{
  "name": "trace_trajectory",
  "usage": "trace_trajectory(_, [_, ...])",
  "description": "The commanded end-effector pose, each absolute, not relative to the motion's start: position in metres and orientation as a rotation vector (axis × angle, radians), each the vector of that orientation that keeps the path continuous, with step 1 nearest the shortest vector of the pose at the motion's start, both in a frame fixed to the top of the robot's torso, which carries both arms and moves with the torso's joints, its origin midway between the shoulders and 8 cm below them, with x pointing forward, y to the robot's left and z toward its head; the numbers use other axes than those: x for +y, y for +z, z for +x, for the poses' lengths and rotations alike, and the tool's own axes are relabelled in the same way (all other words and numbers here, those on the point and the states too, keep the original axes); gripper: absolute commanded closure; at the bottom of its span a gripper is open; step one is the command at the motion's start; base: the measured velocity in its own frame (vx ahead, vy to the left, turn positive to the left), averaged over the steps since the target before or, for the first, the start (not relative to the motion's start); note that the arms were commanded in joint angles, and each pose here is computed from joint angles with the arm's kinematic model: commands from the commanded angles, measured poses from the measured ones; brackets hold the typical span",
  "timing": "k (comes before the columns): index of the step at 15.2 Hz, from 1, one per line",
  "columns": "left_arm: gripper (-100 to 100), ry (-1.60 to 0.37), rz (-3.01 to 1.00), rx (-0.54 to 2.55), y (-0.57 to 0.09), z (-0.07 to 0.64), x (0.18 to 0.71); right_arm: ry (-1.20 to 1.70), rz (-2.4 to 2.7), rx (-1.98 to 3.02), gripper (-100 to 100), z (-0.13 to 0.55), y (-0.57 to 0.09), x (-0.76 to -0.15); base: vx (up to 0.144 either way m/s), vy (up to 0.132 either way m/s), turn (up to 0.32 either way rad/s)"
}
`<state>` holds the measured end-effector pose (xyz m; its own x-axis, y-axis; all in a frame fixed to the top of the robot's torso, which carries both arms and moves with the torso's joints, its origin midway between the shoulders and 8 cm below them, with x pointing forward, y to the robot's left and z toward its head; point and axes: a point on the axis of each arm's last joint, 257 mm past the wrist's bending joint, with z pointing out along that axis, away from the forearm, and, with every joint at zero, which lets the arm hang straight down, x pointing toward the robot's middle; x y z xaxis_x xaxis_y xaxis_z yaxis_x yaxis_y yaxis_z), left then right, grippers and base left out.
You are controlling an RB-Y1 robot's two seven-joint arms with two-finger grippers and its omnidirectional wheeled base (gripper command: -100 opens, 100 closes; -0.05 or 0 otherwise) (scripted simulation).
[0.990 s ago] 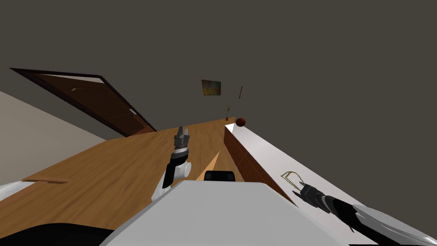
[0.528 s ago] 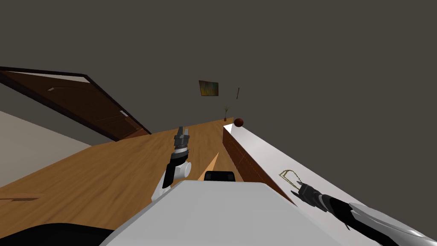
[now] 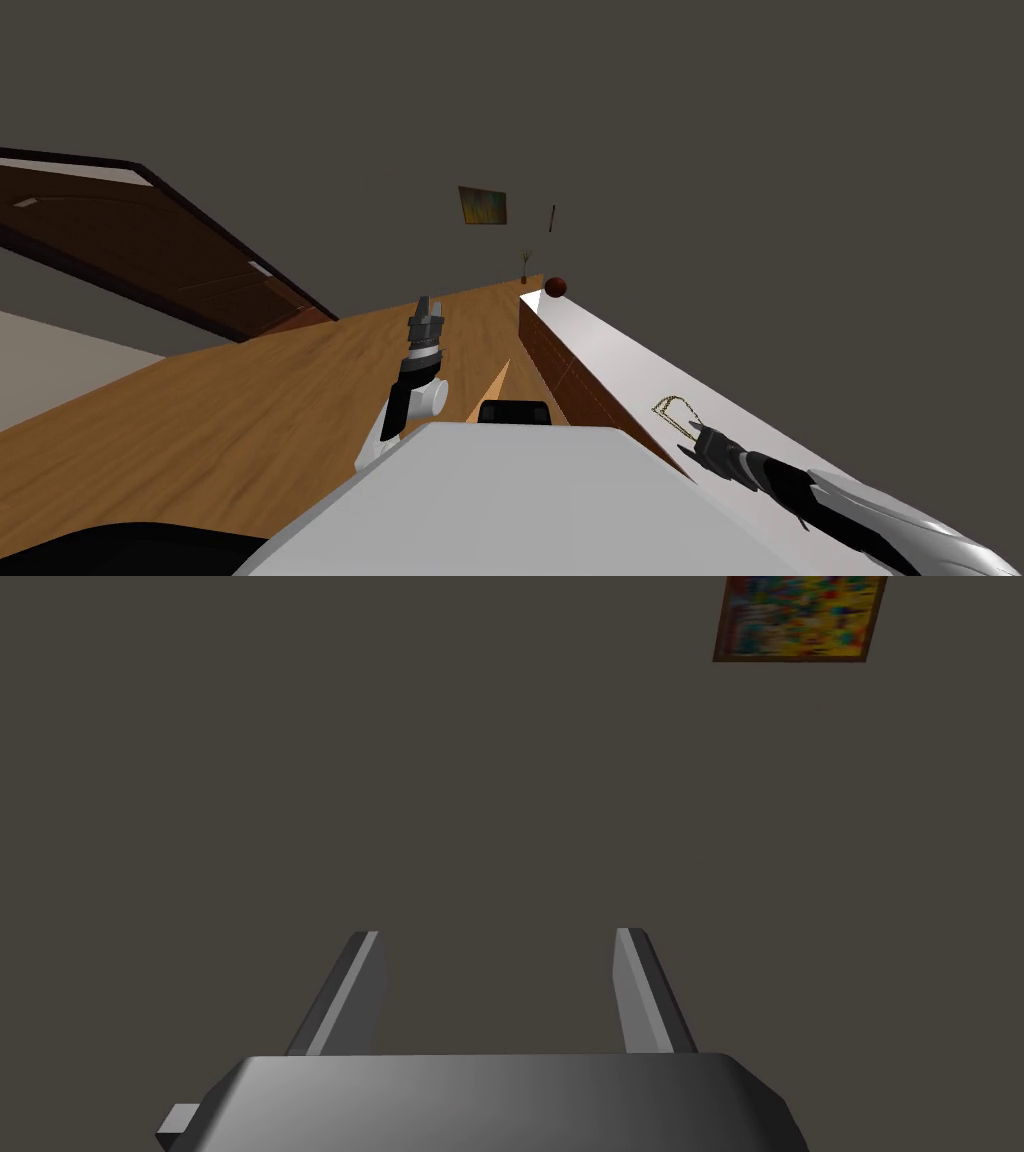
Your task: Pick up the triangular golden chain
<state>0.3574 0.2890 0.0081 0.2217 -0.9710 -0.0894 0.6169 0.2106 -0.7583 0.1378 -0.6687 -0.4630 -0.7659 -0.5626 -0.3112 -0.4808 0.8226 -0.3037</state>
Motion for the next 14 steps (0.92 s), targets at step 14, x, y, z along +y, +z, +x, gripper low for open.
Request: trace_trajectory(14, [0,-1.217,-0.668,0.647,0.008,0.357,0.289,-0.279,-0.891,2.575,-100,0.148,-0.468,-0.664,0.056,0.007,-0.093])
